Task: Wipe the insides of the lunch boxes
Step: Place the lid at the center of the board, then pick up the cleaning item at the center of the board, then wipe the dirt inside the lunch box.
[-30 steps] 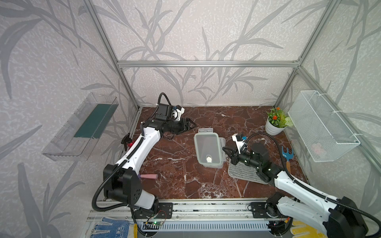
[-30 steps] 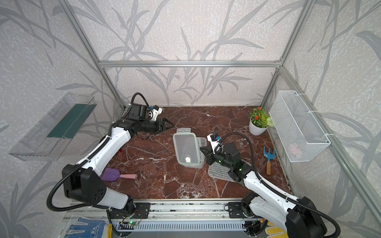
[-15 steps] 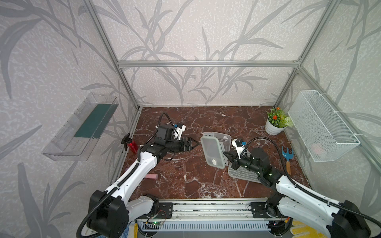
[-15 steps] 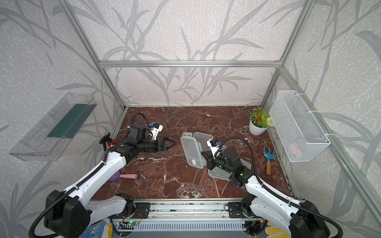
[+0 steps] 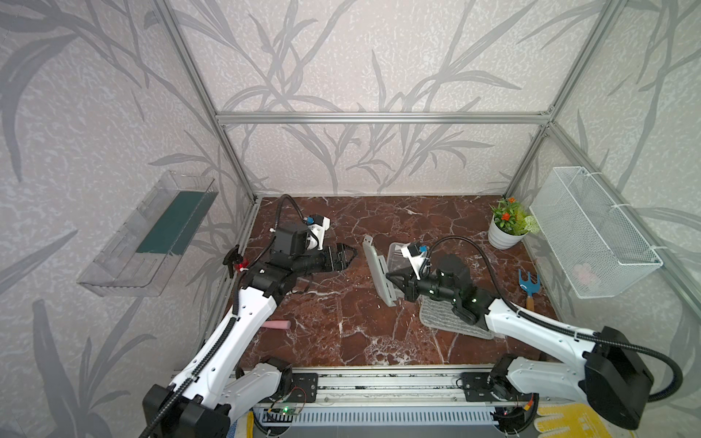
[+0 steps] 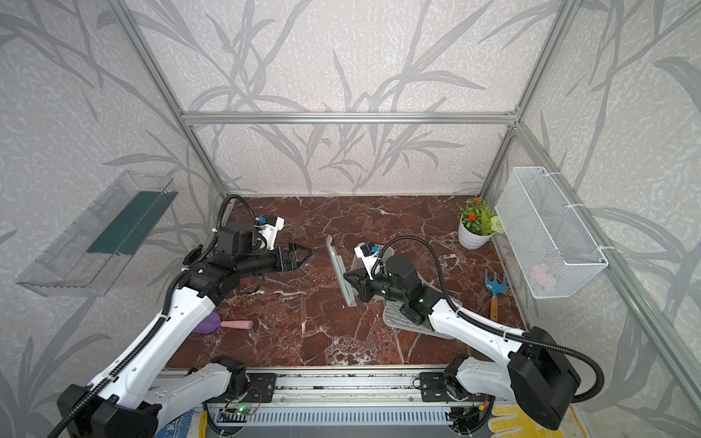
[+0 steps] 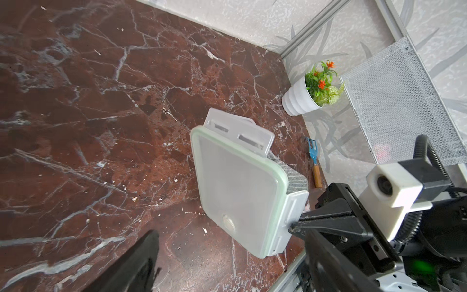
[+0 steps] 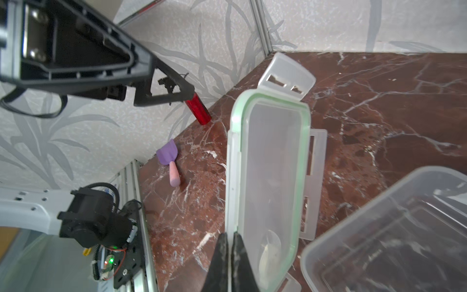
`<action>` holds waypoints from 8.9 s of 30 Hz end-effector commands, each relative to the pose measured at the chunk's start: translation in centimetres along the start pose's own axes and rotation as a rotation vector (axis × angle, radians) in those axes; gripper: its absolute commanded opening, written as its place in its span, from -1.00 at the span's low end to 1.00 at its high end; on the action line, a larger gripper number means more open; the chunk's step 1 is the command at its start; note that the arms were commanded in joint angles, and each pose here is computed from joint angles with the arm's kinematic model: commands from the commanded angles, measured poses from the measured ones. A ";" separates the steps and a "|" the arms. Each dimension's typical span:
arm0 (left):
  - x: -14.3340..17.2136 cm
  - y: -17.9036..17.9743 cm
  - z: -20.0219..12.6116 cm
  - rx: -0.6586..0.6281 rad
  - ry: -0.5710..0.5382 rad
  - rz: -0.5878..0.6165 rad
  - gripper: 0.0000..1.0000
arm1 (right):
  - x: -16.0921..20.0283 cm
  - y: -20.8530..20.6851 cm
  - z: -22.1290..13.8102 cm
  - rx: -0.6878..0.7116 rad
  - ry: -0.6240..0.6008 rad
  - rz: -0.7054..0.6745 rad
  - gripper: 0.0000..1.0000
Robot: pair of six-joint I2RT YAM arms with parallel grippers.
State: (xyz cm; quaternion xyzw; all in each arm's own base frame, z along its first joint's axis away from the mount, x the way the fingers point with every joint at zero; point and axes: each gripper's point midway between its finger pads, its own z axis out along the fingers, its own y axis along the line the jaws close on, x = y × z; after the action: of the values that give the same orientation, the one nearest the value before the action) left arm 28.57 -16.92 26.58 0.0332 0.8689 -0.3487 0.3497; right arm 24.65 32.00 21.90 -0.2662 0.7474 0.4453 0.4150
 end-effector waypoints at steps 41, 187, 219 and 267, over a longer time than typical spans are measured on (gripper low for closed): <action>-1.6 2.4 -5.4 -0.216 -0.110 0.058 0.78 | 7.1 -6.5 20.9 0.206 0.480 0.329 -0.46; 9.2 -2.6 17.4 -0.068 0.539 0.126 -1.00 | 1.0 -19.7 6.5 0.669 0.187 0.620 -1.00; -0.3 3.1 14.8 -0.438 0.308 0.116 -1.00 | 9.8 -10.0 0.5 0.552 0.774 0.470 -1.00; 6.8 0.2 15.6 -0.315 0.460 0.062 -1.00 | -6.4 -18.8 11.5 0.287 0.082 0.669 -1.00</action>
State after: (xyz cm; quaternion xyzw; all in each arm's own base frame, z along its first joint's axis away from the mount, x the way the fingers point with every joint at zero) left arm 35.21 -24.49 11.62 0.0302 0.9791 -0.1109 0.1679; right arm 44.62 31.07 12.78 0.0499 0.9136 0.3455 0.2082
